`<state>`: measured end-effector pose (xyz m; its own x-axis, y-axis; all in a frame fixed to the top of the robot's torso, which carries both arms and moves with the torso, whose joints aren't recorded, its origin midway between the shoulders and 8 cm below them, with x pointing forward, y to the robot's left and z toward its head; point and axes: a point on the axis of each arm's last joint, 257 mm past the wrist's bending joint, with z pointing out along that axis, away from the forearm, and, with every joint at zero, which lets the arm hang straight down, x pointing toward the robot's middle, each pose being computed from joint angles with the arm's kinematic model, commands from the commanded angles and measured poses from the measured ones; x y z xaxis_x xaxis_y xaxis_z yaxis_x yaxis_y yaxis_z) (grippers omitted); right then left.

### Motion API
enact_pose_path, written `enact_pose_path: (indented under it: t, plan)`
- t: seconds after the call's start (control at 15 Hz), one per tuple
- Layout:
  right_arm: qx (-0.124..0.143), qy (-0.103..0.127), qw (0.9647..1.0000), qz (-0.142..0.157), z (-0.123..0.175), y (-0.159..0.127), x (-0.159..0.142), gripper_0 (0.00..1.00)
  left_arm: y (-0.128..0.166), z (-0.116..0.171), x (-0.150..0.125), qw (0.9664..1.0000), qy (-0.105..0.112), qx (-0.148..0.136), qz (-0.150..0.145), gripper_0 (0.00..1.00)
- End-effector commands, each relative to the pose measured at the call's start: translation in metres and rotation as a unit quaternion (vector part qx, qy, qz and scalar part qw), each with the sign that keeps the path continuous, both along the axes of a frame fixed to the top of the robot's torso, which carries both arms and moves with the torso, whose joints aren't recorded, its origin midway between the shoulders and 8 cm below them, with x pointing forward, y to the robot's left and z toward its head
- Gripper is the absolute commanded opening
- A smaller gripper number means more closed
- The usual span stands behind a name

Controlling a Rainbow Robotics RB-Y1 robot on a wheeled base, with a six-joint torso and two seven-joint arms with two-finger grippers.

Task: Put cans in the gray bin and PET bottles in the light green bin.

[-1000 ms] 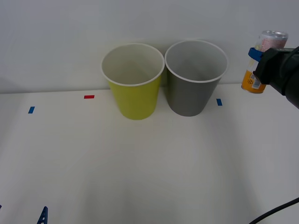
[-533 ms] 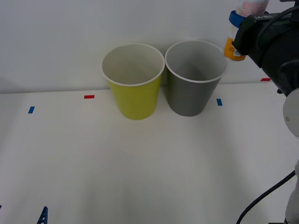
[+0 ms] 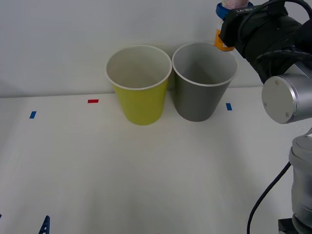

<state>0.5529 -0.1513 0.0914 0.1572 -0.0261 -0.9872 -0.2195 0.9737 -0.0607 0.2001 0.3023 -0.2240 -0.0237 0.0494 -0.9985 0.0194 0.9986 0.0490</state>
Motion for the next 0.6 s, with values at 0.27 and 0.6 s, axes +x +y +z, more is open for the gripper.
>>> enact_pose_path:
  t: [0.27, 0.6]
  plan:
    - [-0.006, -0.020, 0.9997, 0.010, -0.007, 0.003, 0.030, 0.00, 0.000, 0.000, 0.000, 1.0000, 0.000, 0.000, 0.000, 0.97]
    - [-0.002, -0.019, 0.9996, 0.019, -0.012, 0.013, 0.044, 0.00, 0.000, 0.000, 0.000, 1.0000, 0.000, 0.000, 0.000, 0.97]
